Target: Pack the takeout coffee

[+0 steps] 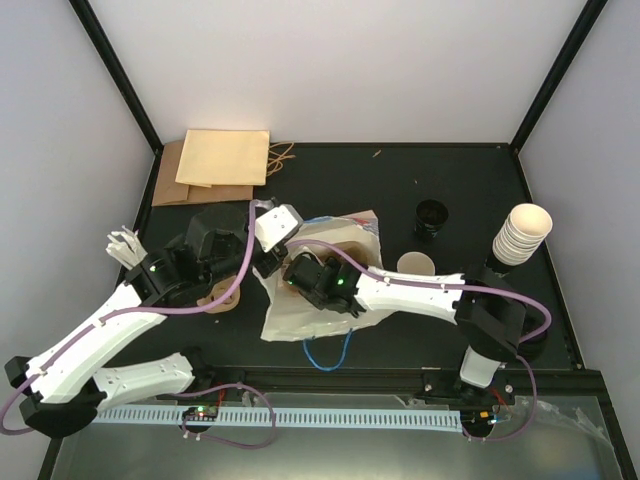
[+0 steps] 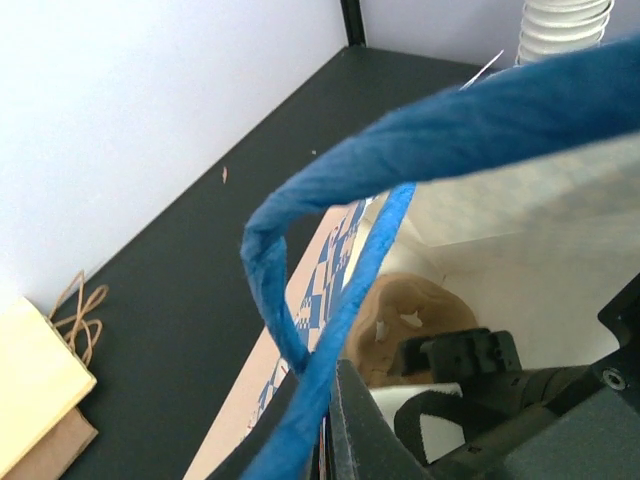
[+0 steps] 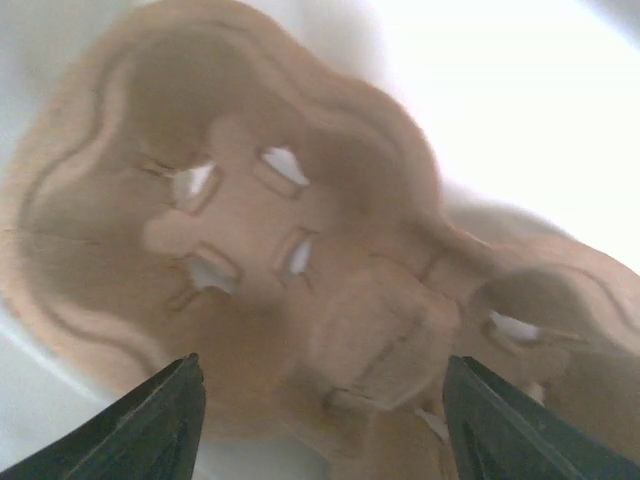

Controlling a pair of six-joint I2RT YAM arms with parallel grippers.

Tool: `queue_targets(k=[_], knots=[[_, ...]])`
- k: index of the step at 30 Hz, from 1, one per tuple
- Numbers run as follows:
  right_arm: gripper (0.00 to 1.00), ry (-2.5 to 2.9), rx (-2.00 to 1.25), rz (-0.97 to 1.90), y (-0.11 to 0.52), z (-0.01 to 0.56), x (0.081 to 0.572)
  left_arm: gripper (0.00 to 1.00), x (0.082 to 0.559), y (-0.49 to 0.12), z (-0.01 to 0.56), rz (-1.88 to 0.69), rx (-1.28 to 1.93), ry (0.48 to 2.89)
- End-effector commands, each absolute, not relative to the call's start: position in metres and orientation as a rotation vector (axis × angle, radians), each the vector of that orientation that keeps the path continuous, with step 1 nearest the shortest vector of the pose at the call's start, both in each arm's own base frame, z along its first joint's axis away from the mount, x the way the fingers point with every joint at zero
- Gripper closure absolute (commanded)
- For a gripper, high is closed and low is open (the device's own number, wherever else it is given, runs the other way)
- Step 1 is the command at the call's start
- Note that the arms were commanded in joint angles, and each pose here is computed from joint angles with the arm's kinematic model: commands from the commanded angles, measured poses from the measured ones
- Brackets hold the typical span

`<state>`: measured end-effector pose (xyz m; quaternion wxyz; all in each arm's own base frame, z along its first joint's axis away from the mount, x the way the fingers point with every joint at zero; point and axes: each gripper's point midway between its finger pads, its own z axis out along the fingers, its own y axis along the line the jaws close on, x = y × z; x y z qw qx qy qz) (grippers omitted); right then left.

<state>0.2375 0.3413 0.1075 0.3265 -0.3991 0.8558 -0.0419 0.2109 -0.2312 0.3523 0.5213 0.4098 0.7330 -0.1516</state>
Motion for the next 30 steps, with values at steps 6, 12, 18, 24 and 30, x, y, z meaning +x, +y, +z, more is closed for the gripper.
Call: queue_targets(k=[6,12,18,24,30], knots=[[0.25,2.219,-0.638,-0.002,0.351,0.1,0.269,0.99,0.197,-0.236,0.339,-0.464,0.975,1.787],[0.25,2.234,-0.605,0.031,0.359,0.088,0.272,0.99,0.188,-0.24,0.336,-0.529,0.987,1.781],[0.27,2.249,-0.624,0.023,0.357,0.077,0.27,0.98,0.189,-0.238,0.348,-0.522,0.973,1.771],[0.3,2.251,-0.628,0.031,0.345,0.066,0.263,0.99,0.188,-0.233,0.369,-0.504,0.965,1.72],[0.32,2.222,-0.633,0.033,0.338,0.057,0.262,0.99,0.187,-0.235,0.378,-0.493,0.999,1.693]])
